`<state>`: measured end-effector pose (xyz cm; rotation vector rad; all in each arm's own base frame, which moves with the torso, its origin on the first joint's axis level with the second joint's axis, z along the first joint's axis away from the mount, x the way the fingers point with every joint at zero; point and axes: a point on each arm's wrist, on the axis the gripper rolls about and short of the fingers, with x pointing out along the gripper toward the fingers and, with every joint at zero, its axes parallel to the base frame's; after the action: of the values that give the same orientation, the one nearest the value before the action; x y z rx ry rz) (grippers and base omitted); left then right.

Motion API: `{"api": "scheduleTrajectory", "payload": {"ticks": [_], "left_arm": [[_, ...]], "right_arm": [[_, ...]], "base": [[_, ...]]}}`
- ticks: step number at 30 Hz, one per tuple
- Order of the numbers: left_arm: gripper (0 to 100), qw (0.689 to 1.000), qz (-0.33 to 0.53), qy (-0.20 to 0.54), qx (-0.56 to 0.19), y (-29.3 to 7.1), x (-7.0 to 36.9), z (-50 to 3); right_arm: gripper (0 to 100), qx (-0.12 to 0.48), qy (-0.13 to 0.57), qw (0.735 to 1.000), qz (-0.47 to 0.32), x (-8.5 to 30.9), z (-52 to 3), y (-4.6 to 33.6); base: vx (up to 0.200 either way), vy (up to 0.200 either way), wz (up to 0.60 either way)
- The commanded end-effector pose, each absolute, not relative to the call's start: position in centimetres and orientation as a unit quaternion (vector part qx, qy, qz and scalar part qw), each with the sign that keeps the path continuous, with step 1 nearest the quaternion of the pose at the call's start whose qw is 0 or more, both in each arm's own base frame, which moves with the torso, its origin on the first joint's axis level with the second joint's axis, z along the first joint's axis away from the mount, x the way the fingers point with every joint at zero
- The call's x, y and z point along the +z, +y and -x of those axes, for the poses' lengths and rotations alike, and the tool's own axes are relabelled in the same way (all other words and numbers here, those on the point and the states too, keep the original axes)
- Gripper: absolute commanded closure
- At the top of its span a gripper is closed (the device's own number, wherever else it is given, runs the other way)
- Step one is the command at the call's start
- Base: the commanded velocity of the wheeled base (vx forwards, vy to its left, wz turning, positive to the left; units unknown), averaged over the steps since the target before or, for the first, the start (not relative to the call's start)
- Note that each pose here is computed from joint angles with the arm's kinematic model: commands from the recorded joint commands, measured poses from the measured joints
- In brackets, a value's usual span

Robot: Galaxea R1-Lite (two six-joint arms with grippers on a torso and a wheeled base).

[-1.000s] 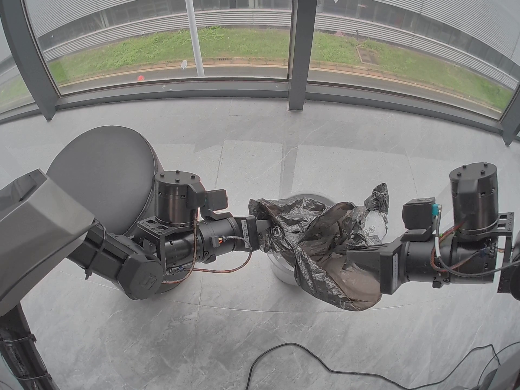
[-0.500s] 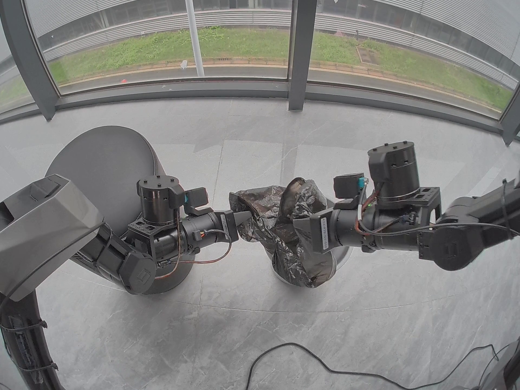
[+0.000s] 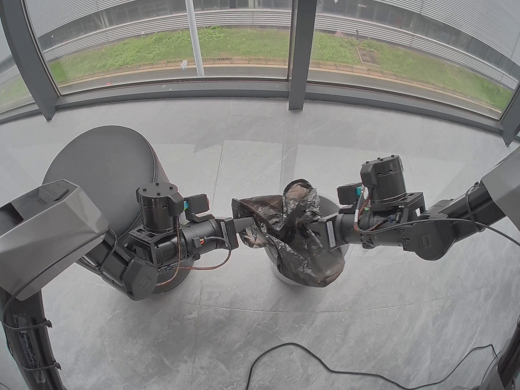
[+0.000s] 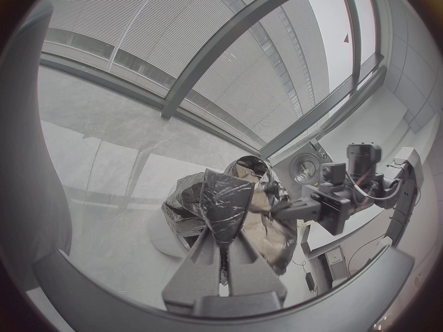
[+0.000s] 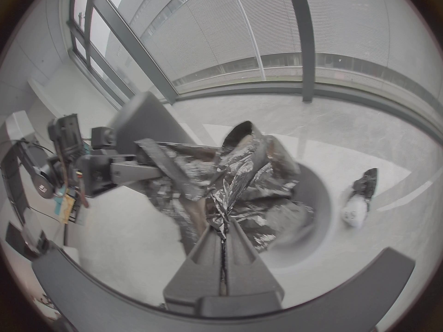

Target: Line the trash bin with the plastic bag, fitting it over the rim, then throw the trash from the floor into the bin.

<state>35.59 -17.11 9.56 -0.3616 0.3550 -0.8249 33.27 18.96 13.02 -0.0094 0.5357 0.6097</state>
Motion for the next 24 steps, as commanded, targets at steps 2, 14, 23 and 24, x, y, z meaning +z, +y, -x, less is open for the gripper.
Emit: {"api": "scheduleTrajectory", "payload": {"ticks": [2,14,23,24], "left_arm": [[100,0.874,0.169,0.197,-0.41,-19.4,6.9,-35.8],[100,0.869,0.166,0.215,-0.413,-21.0,4.9,-36.3],[100,0.885,0.167,0.227,-0.37,-19.6,3.7,-37.0],[100,0.885,0.167,0.229,-0.37,-19.6,3.5,-36.9]], "right_arm": [[100,0.238,0.267,0.932,0.052,12.1,-34.5,12.8],[100,0.223,0.279,0.932,0.06,9.9,-34.8,11.1],[100,0.201,0.269,0.94,0.059,8.0,-37.6,10.2],[100,0.198,0.271,0.94,0.058,7.9,-37.7,10.0]], "base": [[0.0,0.0,0.0],[0.0,0.0,0.0],[0.0,0.0,0.0],[0.0,0.0,0.0]]}}
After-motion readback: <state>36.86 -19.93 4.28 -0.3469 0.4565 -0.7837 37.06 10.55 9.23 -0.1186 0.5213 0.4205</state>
